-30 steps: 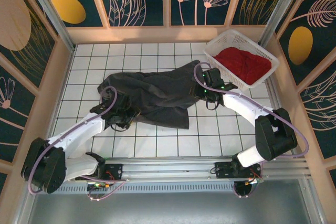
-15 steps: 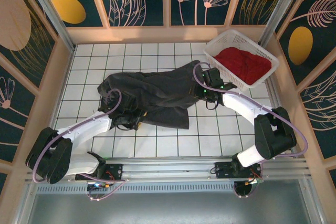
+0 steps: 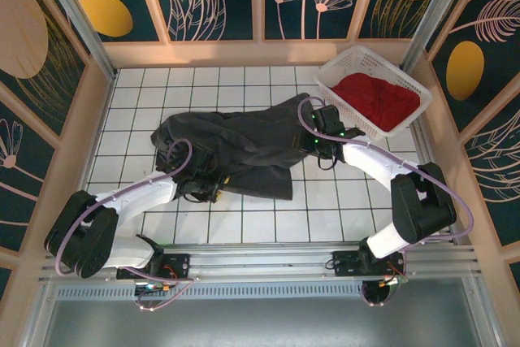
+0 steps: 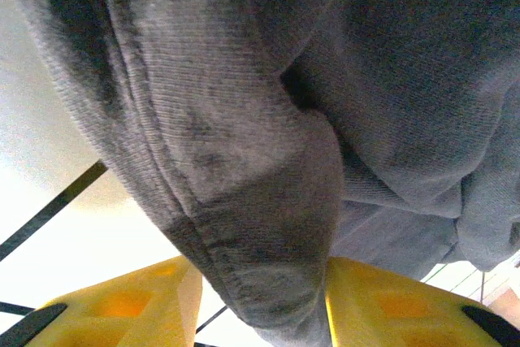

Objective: Fold and stack the t-shirts

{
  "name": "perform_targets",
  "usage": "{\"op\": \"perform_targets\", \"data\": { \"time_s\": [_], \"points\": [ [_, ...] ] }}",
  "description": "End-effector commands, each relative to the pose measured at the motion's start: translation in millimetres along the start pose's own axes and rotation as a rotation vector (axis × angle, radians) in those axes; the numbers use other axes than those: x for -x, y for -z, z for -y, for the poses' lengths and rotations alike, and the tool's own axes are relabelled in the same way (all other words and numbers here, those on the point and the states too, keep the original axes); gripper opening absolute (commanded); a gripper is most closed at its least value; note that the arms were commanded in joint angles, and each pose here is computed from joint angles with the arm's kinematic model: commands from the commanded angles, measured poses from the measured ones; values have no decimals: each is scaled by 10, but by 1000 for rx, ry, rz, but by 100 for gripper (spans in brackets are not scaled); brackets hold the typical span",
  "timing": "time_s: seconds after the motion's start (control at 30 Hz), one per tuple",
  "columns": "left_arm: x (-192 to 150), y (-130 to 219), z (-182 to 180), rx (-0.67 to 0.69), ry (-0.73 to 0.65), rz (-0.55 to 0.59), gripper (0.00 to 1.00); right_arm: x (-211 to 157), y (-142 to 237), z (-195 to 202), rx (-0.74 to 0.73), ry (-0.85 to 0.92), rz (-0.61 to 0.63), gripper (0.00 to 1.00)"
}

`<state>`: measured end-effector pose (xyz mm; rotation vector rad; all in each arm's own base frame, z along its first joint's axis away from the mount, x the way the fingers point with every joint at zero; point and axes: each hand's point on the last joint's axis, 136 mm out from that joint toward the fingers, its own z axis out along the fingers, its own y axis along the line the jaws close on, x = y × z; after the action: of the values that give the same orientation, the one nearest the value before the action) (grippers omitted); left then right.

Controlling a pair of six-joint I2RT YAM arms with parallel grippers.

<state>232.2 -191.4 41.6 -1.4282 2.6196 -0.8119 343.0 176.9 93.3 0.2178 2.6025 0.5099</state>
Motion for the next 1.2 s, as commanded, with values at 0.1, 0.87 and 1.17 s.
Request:
{"op": "perform_targets", "data": {
  "time_s": [0.1, 0.87, 1.17],
  "points": [
    [58, 56, -182, -10, 44, 39, 45, 94, 22, -85, 21, -5, 17, 55],
    [-11, -111, -157, -32, -4, 6, 1, 68, 74, -39, 7, -9, 23, 56],
    [713, 438, -755, 102, 9, 297, 0, 219, 229, 130, -59, -45, 100, 55]
  ]
}}
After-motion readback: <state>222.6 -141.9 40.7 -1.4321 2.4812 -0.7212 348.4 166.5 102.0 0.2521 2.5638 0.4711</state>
